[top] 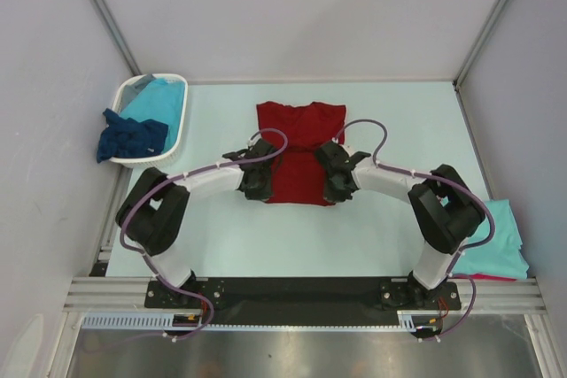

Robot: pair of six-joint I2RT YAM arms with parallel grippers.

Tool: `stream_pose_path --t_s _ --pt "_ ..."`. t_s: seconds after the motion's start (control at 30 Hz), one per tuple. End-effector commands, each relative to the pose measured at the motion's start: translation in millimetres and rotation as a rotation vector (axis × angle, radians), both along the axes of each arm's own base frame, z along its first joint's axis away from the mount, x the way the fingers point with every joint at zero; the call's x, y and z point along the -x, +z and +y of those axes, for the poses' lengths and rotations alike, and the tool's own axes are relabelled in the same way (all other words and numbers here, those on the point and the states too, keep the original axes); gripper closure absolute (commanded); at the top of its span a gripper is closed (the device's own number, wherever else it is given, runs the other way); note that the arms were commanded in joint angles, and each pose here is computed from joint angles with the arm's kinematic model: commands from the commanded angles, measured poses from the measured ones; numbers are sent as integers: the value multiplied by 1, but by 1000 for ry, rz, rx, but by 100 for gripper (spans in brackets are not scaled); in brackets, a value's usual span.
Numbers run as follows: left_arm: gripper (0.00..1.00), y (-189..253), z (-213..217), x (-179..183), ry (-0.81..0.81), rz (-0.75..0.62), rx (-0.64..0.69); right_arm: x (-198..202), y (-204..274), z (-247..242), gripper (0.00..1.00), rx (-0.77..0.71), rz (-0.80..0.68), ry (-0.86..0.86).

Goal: Fold and stack the t-shirts
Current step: Fold the folded rectangular tshirt in 1/3 of the way

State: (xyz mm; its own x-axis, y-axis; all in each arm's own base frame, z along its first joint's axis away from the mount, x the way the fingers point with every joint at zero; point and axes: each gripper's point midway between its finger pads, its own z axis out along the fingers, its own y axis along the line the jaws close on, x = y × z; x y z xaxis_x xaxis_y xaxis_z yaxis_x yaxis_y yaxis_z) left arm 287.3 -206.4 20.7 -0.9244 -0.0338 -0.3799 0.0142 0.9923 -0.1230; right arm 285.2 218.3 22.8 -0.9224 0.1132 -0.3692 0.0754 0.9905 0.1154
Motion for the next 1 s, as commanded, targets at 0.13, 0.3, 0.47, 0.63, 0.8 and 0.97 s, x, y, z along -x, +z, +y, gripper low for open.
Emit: stream_pose_path --t_s 0.13,0.3,0.47,0.63,0.8,0.97 --pt "100 14 -12 72 -119 63 13 87 -8 -3 100 48 141 45" --pt "100 12 -12 115 -187 128 7 123 -12 -5 100 47 192 53" --pt "100 13 -1 133 -193 139 -16 139 -11 -7 100 54 204 56" --pt "85 46 9 111 -137 8 -60 114 14 -6 76 88 95 56" --pt "58 126 -1 58 -97 -243 -24 57 76 12 37 57 -100 51" --pt "60 142 -22 18 -93 -295 -9 11 101 36 44 35 -179 88"
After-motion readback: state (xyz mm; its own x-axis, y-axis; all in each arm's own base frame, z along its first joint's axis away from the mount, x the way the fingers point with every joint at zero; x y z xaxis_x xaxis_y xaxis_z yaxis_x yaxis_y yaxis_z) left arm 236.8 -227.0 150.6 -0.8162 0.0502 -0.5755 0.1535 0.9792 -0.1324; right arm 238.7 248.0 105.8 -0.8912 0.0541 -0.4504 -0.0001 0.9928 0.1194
